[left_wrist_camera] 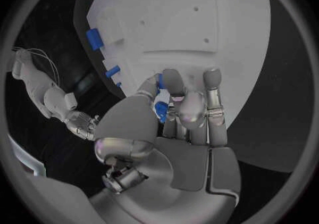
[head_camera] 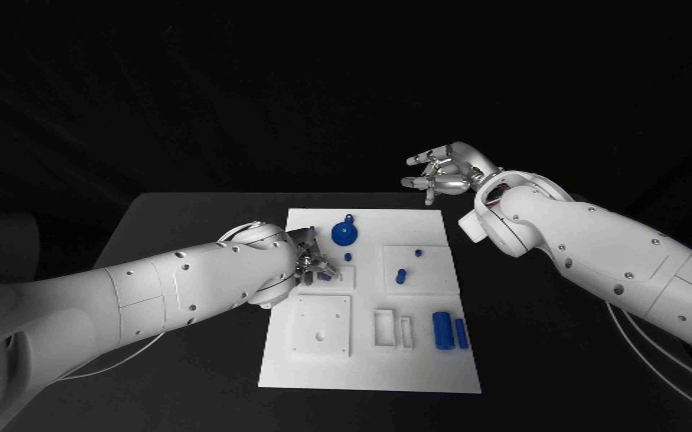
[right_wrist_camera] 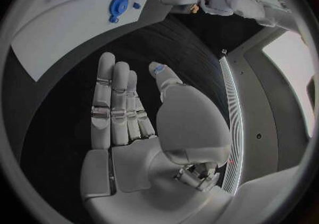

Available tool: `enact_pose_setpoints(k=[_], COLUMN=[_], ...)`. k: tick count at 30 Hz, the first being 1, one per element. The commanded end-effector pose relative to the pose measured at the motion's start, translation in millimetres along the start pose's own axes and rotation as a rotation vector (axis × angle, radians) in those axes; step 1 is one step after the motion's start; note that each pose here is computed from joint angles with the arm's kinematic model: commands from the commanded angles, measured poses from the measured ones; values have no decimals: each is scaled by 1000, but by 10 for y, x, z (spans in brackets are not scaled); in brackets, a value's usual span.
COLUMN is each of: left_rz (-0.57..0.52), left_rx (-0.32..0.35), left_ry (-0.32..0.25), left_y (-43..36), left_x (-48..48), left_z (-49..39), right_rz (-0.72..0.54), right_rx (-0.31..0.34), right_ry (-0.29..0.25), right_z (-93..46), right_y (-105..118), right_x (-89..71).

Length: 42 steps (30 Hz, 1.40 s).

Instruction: Assemble the parts on the task board

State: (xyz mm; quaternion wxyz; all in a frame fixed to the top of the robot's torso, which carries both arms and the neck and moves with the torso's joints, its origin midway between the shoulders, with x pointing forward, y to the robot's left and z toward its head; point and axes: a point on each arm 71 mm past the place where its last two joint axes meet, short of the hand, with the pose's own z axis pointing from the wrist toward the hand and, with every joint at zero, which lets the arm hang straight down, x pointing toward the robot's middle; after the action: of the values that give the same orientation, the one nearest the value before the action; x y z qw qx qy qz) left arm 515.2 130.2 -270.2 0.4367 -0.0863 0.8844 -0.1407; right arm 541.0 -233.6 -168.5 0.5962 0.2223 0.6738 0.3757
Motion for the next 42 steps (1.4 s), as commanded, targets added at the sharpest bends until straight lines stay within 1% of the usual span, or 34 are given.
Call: enact_pose_setpoints(k=[1,12,21,28,42], left_rz=[23,33,38,37,44], left_rx=[-30,-34,-31,-23,-8], left_ry=[13,19,27,29,66], left_y=[50,36,46,40,26], left_x=[29,9,3,-17,-39], left_z=[23,43,35,27,6], right_rz=[2,3,5,6,9], right_rx=[-7,-5,-2,1,4], right_ry=[14,17,21,24,29], right_z=[1,4,1,-4,-6], right_y=[7,0,-17,-32,-49], right_x=[15,31,48,63,96])
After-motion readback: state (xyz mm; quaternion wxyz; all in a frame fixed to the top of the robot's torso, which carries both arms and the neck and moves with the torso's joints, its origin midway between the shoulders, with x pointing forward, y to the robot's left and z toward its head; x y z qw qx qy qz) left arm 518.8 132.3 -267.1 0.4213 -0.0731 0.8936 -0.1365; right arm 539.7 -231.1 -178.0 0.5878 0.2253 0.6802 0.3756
